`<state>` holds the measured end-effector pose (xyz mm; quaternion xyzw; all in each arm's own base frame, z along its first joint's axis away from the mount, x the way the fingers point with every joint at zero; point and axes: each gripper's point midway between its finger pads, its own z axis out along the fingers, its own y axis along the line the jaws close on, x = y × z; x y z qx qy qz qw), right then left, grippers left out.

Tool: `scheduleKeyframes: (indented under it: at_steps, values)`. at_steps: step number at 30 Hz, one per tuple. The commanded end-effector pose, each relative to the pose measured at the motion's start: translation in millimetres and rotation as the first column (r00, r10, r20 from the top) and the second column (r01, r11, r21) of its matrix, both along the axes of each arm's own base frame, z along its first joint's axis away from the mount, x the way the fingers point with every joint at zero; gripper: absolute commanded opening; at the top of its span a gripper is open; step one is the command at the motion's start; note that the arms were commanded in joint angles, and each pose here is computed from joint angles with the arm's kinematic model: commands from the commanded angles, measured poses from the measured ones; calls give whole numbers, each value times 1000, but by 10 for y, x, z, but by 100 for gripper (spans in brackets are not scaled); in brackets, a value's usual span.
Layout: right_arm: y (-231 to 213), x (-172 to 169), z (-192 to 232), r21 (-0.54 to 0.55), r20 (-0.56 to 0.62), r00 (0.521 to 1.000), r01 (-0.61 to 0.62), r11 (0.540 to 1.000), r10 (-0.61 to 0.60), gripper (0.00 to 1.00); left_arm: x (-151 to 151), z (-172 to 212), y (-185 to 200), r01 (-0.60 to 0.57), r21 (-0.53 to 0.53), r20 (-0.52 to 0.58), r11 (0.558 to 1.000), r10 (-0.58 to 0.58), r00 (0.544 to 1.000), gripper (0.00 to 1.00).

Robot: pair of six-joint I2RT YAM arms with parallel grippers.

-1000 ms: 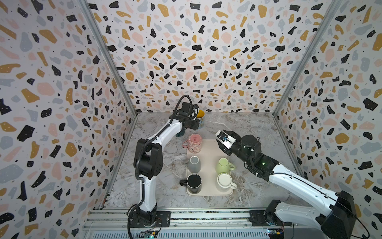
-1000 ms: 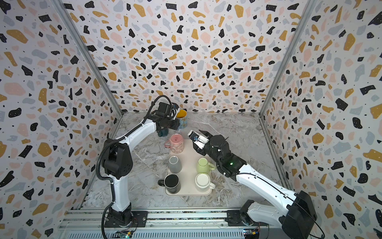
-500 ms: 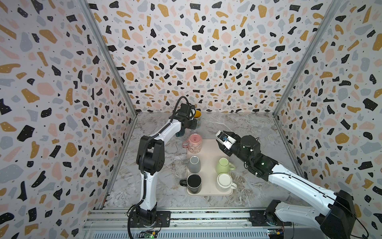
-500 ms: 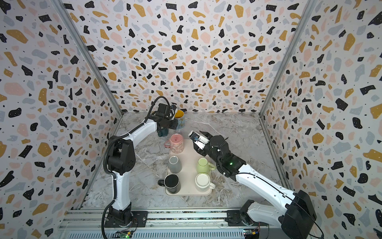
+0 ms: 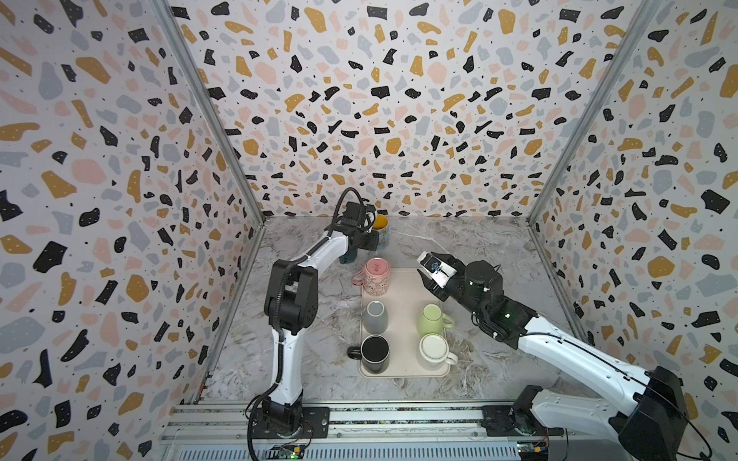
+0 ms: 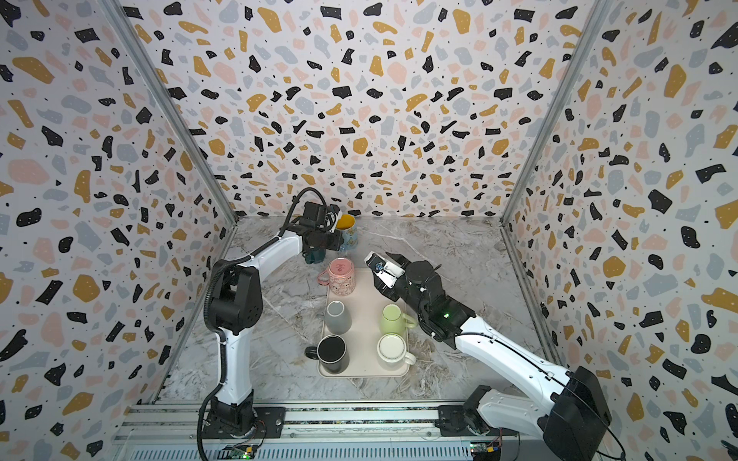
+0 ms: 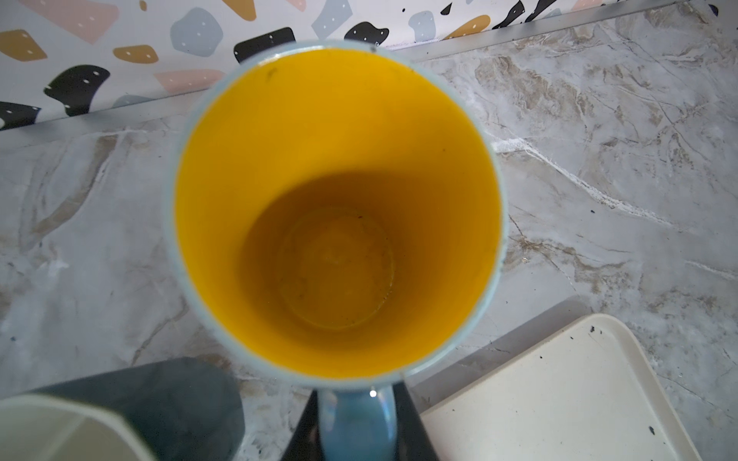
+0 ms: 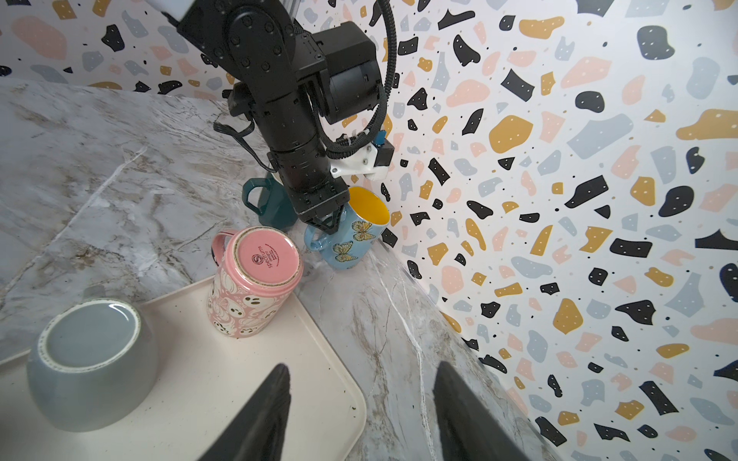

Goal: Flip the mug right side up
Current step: 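Carry the blue mug beyond the tray with the left gripper while the right withdraws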

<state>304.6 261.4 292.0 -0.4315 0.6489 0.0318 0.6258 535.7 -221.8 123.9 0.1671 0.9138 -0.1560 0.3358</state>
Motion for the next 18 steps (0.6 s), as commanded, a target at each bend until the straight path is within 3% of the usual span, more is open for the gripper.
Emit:
scheduleKeyframes:
  at_steps: [1, 18]
  values:
    - [-2, 7, -45, 8, -18, 1000, 2, 1000, -2, 60, 188, 333, -144, 44, -57, 144, 997, -36, 989, 0]
    - [-12, 27, -84, 7, -24, 1000, 10, 1000, -10, 61, 158, 9, -163, 57, -42, 77, 997, -53, 996, 0]
